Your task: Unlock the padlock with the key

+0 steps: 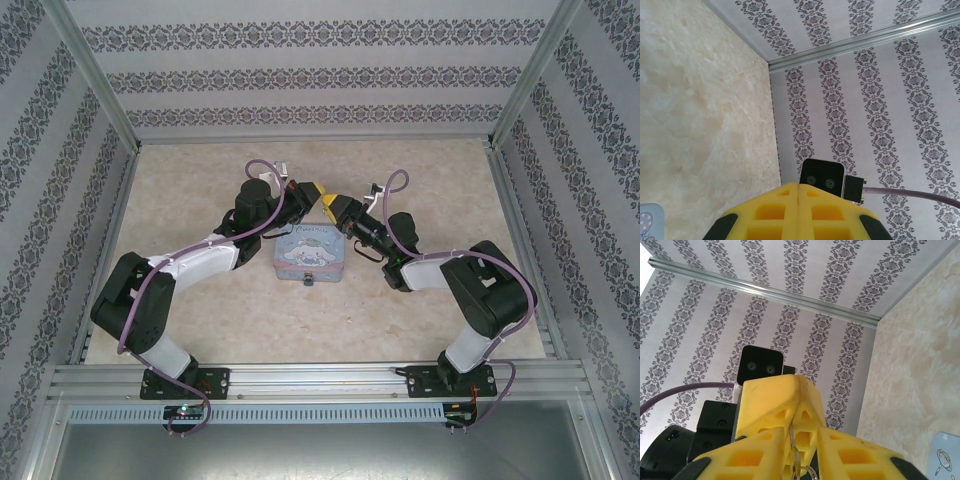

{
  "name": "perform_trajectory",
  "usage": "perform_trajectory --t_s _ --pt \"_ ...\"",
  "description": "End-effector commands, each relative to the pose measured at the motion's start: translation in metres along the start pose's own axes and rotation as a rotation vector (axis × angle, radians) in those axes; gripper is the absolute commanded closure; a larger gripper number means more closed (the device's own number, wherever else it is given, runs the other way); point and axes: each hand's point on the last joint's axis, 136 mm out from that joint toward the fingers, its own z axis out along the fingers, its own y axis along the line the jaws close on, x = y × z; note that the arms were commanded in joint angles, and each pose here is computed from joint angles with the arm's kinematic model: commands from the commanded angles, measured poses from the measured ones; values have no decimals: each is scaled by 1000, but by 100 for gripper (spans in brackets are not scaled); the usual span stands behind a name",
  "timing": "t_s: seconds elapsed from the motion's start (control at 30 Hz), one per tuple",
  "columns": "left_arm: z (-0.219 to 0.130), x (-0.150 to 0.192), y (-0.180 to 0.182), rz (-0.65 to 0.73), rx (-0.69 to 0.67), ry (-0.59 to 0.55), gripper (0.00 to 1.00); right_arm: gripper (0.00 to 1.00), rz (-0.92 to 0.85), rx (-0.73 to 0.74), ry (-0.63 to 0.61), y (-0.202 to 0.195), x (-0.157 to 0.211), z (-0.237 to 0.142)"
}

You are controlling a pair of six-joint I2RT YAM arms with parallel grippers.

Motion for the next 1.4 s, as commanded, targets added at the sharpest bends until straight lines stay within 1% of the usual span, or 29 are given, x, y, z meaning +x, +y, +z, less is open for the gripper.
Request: perform_trajectory --t_s 0.0,0.3,0.6,0.9,0.93,0.97,1.0,1.03,1.07,1.1,1.17,1.27,1.33,1.37 --pt "-6 0 -21 26 65 -20 100 80 -38 -59 3 16 0 6" --pt "-8 -1 -19 25 57 -31 100 99 -34 -48 -3 12 -1 3" --pt "-13 0 -16 19 55 -45 100 100 -19 -23 -37 4 -10 -4" --pt "-14 1 -18 20 56 -40 100 100 -13 -26 -30 4 -9 -2" --pt "-14 1 -16 16 45 -40 96 100 -13 -26 -29 4 -9 -3" --pt "-15 1 -15 17 36 -43 86 100 -12 -23 -30 3 -9 -4" --pt "-17 0 -14 18 24 -51 72 100 -10 -20 -30 2 -9 -5" --pt "-20 -2 -12 21 7 -61 53 100 -7 -16 -29 0 -9 -7" --pt "-24 -3 -11 23 -8 -67 40 100 -6 -12 -26 -1 -9 -8" --pt "-28 -4 -8 32 -29 -73 30 100 -4 -8 -24 -2 -9 -11" --pt "-38 -3 -6 49 -66 -80 19 100 -1 1 -23 -5 -8 -15" --pt "-56 5 5 82 -139 -62 11 100 9 10 -17 -8 -9 -21" --pt "-69 15 15 107 -190 -27 2 100 18 19 -8 -12 -8 -25" --pt "-75 20 20 121 -216 -12 0 100 23 26 -3 -14 -7 -27"
